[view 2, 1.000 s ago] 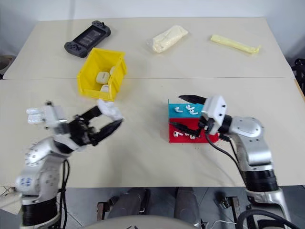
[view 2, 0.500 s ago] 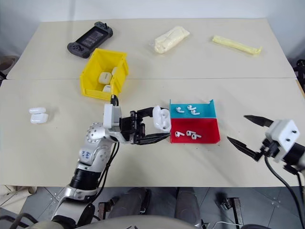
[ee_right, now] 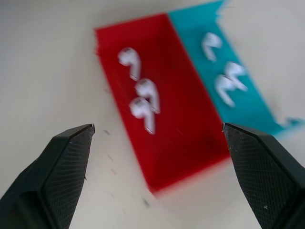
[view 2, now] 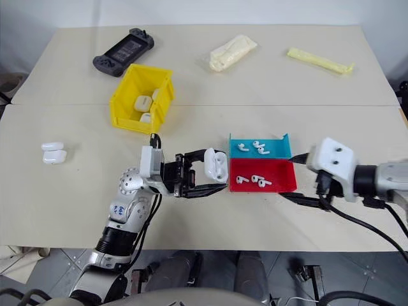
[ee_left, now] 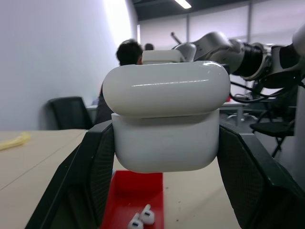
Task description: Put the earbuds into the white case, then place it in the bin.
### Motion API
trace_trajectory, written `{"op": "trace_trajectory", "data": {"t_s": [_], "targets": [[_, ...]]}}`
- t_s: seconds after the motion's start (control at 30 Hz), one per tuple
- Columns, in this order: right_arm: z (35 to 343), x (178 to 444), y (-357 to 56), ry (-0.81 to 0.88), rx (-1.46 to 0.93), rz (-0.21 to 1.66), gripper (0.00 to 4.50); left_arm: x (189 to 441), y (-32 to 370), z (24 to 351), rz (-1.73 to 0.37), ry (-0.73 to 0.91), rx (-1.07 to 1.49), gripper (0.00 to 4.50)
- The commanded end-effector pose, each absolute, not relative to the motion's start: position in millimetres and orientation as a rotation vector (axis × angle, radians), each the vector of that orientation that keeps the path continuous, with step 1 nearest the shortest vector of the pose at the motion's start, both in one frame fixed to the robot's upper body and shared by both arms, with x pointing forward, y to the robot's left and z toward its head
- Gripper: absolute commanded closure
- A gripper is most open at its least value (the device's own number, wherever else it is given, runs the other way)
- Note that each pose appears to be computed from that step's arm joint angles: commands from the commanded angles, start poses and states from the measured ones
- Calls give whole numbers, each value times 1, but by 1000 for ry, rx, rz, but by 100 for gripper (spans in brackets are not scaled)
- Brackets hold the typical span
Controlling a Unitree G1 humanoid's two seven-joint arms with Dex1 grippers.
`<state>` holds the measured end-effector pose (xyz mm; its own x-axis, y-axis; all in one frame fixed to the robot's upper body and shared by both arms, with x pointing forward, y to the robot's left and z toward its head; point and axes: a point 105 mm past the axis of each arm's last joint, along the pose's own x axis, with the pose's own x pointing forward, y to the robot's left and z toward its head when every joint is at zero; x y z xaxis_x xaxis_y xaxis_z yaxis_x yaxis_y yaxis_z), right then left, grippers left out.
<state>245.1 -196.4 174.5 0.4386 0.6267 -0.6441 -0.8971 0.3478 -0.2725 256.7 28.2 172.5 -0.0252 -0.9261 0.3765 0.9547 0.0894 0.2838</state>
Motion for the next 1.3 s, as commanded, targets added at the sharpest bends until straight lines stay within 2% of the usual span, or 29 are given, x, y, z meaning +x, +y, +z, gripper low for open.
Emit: {"op": "trace_trajectory", "data": {"t_s": [0.03,0.33,0.53,0.87,1.3], "targets": [[166,241,-188,581,-708,1050,0,250,30,184,-1478,-592,-35,169],[150,254,-168,612,-819,1043,0,245,33,180,-1415,-574,-27,169],[145,256,-165,610,-924,1068,198,249,34,181,-1396,-576,-26,169],[143,266,-164,583,-1000,1059,198,250,30,183,-1394,-582,-32,169],[137,273,-159,588,-983,1065,198,251,34,183,-1374,-571,-19,169]]}}
